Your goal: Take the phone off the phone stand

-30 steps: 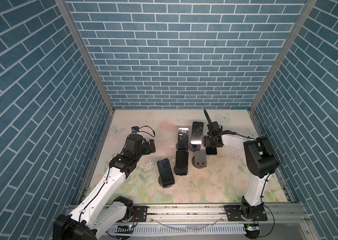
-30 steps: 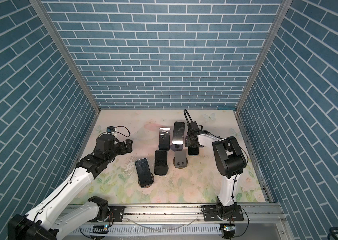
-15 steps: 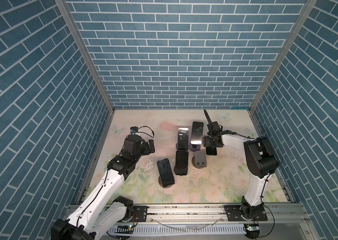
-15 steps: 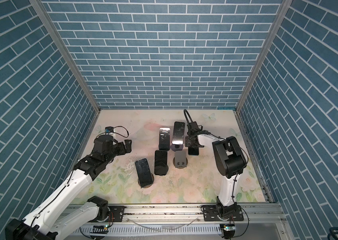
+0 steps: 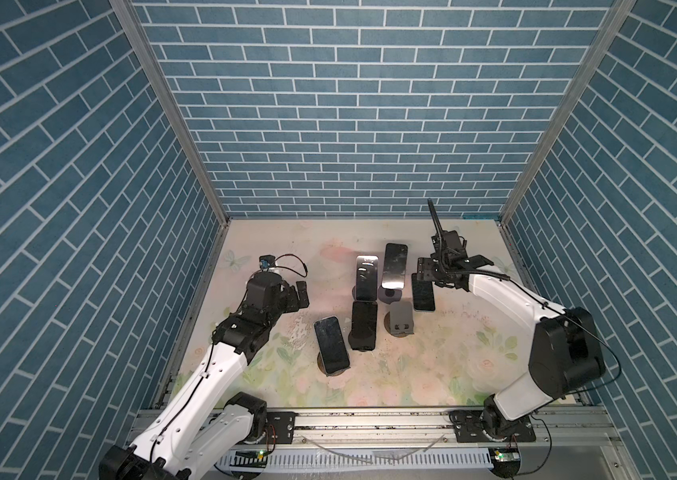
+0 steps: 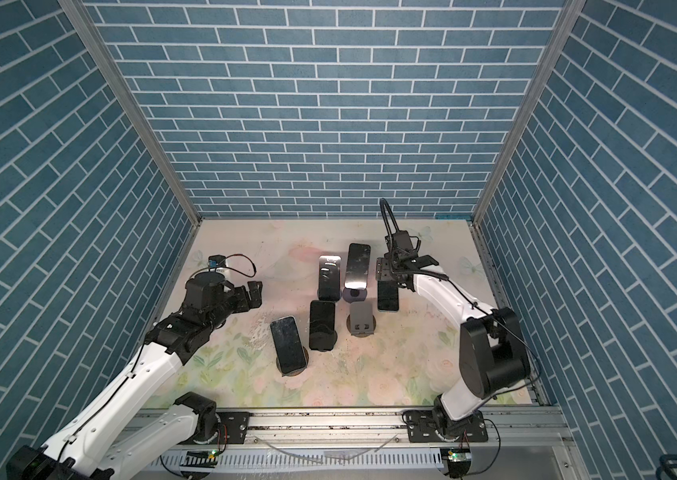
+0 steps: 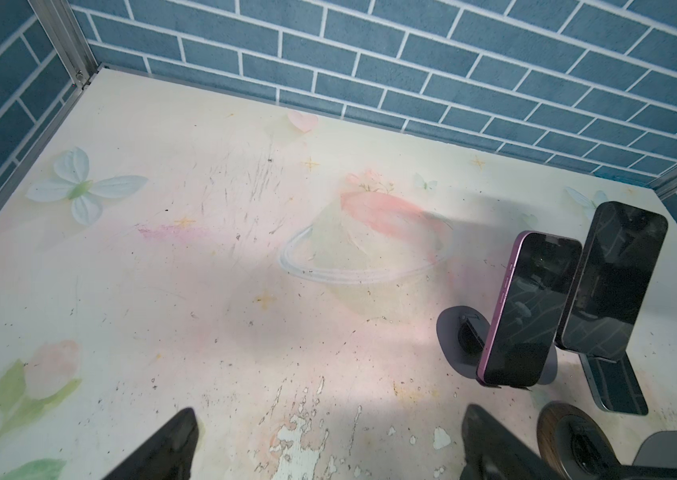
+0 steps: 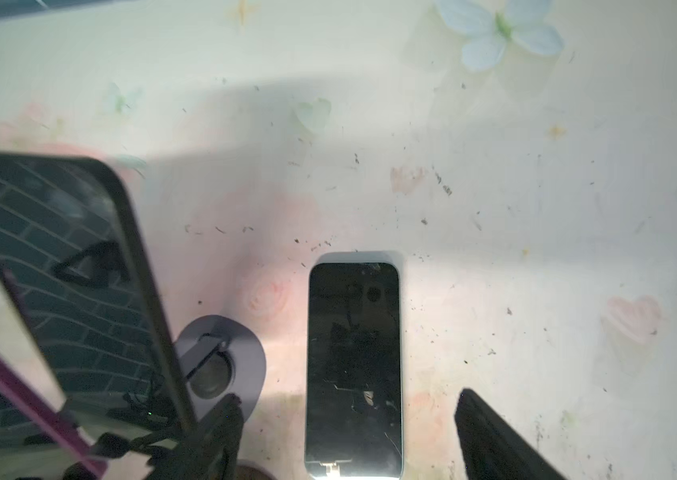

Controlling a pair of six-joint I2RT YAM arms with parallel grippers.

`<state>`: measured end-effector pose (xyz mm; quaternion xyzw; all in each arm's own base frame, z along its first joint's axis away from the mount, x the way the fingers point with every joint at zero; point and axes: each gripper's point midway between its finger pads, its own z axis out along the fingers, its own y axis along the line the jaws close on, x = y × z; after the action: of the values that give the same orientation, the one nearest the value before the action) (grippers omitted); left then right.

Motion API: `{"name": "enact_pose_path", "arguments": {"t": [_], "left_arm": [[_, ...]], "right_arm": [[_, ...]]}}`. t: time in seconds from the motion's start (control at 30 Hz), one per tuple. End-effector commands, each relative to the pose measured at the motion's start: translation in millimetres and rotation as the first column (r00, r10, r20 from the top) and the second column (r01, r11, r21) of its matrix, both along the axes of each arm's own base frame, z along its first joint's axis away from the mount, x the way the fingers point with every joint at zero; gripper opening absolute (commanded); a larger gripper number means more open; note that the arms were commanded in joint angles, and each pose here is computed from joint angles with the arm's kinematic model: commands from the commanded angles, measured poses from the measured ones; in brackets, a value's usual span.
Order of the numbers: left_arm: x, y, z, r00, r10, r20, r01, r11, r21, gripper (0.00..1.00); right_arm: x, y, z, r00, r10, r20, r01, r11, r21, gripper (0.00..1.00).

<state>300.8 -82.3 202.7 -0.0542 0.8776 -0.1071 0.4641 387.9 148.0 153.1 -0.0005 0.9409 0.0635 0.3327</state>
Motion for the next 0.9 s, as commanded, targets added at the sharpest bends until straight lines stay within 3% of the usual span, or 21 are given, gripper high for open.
{"name": "enact_pose_path", "arguments": {"t": [0.0,0.23,0.87], "left_arm": [[-5,0,-6,1.000,-0.004,-0.016,0.005,1.000,0.006,1.00],[-10,-2,-2,1.000,-0.026,-0.015,0.026,1.000,-0.004,1.00],[-14,-1,-4,0.999,-0.040,-0.017,0.040,0.999,0.010,1.00]], "right_arm": [[-35,0,-5,0.998,-0.010,-0.060,0.010,1.000,0.003,0.83],[-76,46,12,0.995,0.086,-0.044,-0.085,0.996,0.025,0.89],[-113,93,-46,0.975,0.140,-0.173,-0.156,0.984,-0.083,0.91]]}}
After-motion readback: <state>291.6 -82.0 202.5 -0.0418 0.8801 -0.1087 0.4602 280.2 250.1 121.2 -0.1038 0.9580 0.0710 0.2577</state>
